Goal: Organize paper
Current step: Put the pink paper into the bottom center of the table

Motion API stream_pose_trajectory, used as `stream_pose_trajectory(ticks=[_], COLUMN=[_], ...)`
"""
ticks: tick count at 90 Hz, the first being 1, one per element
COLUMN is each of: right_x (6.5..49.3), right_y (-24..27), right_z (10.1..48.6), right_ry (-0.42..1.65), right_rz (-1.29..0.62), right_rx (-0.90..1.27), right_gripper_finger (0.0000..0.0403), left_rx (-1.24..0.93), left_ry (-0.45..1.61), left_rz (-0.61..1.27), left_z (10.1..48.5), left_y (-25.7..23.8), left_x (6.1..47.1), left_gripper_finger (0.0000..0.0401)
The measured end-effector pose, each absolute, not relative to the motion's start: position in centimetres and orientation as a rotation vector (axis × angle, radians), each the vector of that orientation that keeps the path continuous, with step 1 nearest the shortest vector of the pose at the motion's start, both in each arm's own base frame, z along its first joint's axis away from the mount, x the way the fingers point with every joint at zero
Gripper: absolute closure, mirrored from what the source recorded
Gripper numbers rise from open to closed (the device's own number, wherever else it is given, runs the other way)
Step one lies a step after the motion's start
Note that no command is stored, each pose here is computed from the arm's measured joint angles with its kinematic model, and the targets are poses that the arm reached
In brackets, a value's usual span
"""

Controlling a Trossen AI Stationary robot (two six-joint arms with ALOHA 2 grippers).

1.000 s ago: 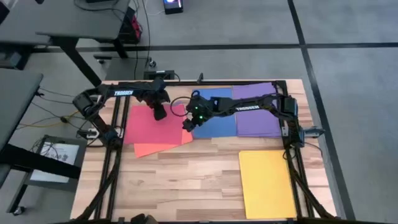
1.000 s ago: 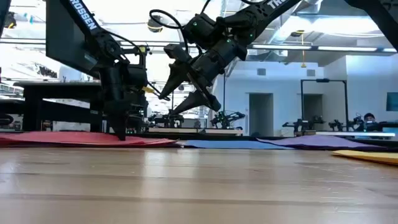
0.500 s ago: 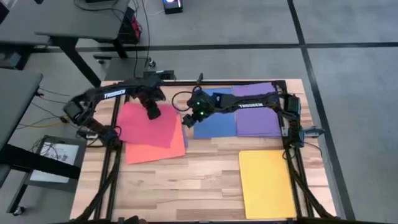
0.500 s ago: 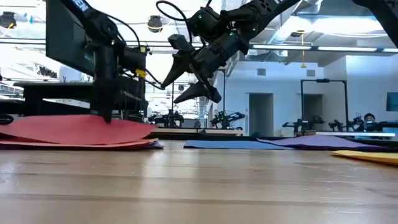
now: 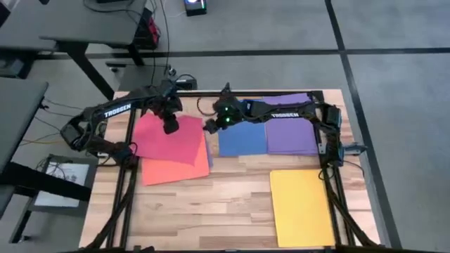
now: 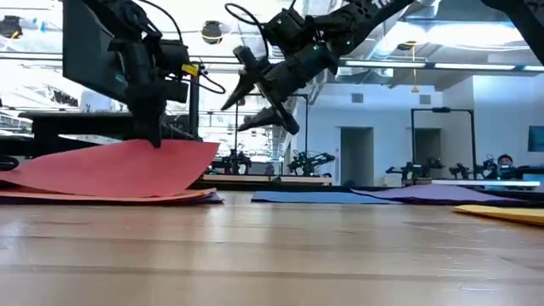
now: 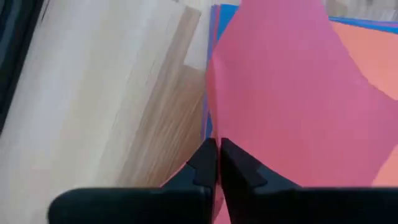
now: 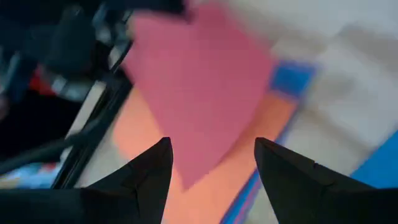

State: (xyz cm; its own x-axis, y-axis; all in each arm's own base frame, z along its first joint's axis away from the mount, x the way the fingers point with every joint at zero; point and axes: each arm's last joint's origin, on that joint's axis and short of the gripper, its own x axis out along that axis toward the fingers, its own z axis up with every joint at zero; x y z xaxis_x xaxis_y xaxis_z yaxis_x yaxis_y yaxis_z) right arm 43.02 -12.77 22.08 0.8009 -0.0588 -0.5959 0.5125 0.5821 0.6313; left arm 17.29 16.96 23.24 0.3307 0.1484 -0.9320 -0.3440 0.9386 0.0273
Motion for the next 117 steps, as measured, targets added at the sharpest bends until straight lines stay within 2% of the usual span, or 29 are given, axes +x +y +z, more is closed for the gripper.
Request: stream_pose_trajectory(ticks=[24,42,58,79,117], right_x=[43.6,44.5,46.2,46.4,46.8], right_y=[-12.3,-11.1,-10.8,-10.9,-10.9], right_z=[21.3,18.7,17.8,16.2,16.6], right_ry=[0.54,0.596,0.46,0.482,0.417], right_rz=[-0.278,-0.291,-0.255,-0.278,-0.269], right_rx=[0.728,0.634,0.6,0.649,0.689], right_gripper_finger=[0.0186,0.0186,0.0186,0.0186,0.0186], left_rx=[-0.228,-0.252,-0.3,-0.318,-0.31], left_ry=[1.135,1.117,1.067,1.036,0.957], left_rz=[0.253,0.26,0.249,0.238,0.251], left_z=[23.6,23.7,23.8,24.0,25.8], left_y=[16.6,16.6,16.6,16.7,17.2], left_x=[17.3,17.4,17.6,17.8,18.5], left_gripper_finger=[0.0401,0.0401,0.0401,0.0401,0.0401])
